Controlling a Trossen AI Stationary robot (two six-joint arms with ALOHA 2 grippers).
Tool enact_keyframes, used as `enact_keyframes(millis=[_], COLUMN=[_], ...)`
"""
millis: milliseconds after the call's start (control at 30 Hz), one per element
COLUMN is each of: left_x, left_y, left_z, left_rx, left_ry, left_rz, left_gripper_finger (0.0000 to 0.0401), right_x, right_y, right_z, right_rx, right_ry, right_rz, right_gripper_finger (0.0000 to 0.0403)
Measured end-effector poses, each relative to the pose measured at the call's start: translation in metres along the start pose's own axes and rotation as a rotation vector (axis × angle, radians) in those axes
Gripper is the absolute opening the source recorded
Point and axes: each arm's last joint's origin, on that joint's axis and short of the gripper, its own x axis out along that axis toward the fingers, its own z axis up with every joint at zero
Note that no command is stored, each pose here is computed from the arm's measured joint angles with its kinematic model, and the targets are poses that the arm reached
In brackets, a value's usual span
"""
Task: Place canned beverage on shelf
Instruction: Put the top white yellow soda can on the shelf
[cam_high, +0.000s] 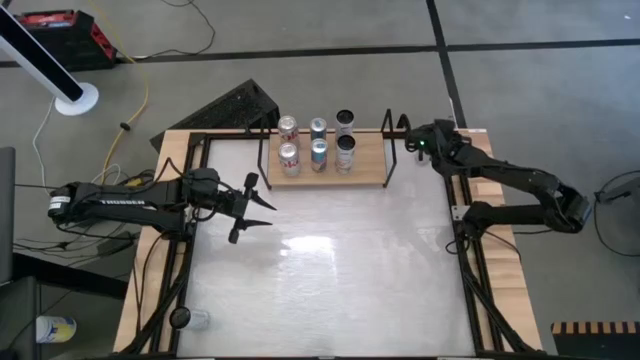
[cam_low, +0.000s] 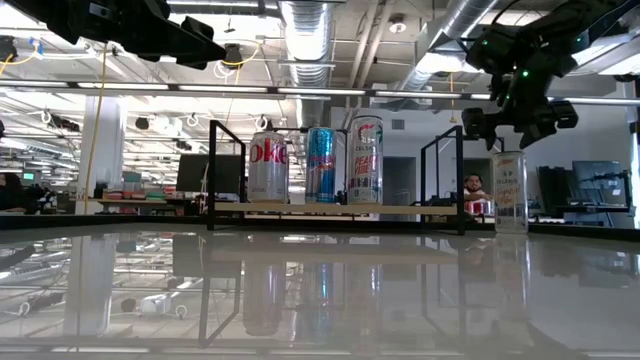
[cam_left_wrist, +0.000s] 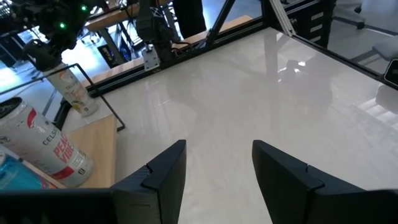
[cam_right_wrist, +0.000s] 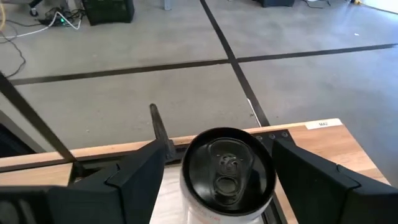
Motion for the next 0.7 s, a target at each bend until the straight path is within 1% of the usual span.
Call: enact_keyframes(millis=[200, 367, 533, 700], left_x=[0.0, 0.0, 0.0, 0.0], left_y=[-0.0004, -0.0004, -0.0004, -0.0003], left_z=[-0.001, -0.001, -0.0009, -0.0007], left_rx=[-0.022, -0.024, -0.023, -0.023], left_ry=[0.01, 0.01, 0.009, 0.007], left_rz=[-0.004, -0.004, -0.004, -0.003], left_gripper_finger=[0.0169, 0.0169, 0.0169, 0.0169], right_x=[0.0004, 0.0002, 0.0001, 0.0003], right_y=[-0.0013, -0.0041, -0.005, -0.0048], right_z=[-0.0003, -0.0022, -0.0031, -0.0027], right_rx=[0.001, -0.004, 0.007, 0.024], right_ry=[0.0, 0.004, 0.01, 0.007], right_rz=[-0.016, -0.05, -0.057, -0.055], right_gripper_finger=[0.0317, 0.0317, 0.0318, 0.0332])
